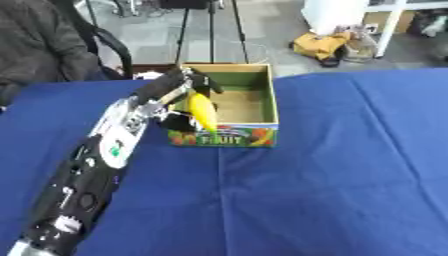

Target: Pick up objects on the table and place them in the box.

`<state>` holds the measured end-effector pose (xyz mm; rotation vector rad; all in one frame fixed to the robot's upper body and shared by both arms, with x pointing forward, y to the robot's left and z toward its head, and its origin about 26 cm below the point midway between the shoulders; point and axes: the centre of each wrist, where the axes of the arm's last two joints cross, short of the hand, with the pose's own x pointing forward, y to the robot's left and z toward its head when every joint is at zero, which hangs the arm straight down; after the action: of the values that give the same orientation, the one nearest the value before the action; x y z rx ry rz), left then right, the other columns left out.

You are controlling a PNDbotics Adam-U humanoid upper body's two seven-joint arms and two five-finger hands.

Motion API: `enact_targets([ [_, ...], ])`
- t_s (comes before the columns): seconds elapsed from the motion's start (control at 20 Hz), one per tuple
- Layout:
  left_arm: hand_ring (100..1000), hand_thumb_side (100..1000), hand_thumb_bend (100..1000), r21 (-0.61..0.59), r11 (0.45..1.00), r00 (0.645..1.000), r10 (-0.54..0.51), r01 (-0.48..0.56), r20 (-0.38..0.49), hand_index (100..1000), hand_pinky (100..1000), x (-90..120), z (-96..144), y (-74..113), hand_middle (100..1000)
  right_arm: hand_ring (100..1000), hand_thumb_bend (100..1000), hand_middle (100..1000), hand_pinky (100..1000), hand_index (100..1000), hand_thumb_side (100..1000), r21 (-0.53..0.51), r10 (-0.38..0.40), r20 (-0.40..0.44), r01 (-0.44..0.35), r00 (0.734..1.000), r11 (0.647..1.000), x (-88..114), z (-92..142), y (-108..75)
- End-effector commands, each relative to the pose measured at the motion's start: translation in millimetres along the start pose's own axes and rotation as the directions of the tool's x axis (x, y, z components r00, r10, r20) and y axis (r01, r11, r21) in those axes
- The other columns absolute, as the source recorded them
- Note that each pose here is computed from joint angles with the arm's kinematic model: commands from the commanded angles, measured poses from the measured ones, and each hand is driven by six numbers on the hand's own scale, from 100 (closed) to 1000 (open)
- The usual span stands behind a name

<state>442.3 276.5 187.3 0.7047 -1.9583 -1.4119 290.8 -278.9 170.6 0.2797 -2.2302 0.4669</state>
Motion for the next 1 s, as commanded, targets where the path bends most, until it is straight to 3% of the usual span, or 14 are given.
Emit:
enact_targets([
  [0.05, 519, 267, 166, 0.01, 0.999, 0.996, -0.05, 0.051, -0.073, 743, 657, -20.2, 6.6, 20.2, 469, 667, 100, 564, 535, 641, 652, 0.027, 0.017, 0.023, -0.017, 1.0, 0.999, 8.2, -4.0, -1.4],
  [0.35, 527, 303, 221, -0.019, 0.994, 0.98, -0.109, 0.107, -0.164, 751, 658, -47.3, 15.4, 19.2, 484, 667, 100, 563, 535, 641, 654, 0.055, 0.013, 0.027, -0.015, 1.0, 0.998, 9.1, -7.6, 0.6],
  [0.75, 573, 408, 322, -0.017, 0.989, 0.972, -0.144, 0.144, -0.185, 791, 670, -62.2, 22.4, 11.8, 542, 667, 100, 562, 534, 640, 657, 0.07, 0.013, 0.032, -0.015, 0.999, 0.997, 10.6, -11.1, 0.9],
  [1.0, 647, 641, 487, -0.006, 0.985, 0.966, -0.172, 0.174, -0.192, 819, 712, -66.2, 24.9, 14.2, 621, 667, 100, 561, 534, 639, 662, 0.074, 0.016, 0.033, -0.018, 0.999, 0.997, 11.1, -12.9, 0.9],
])
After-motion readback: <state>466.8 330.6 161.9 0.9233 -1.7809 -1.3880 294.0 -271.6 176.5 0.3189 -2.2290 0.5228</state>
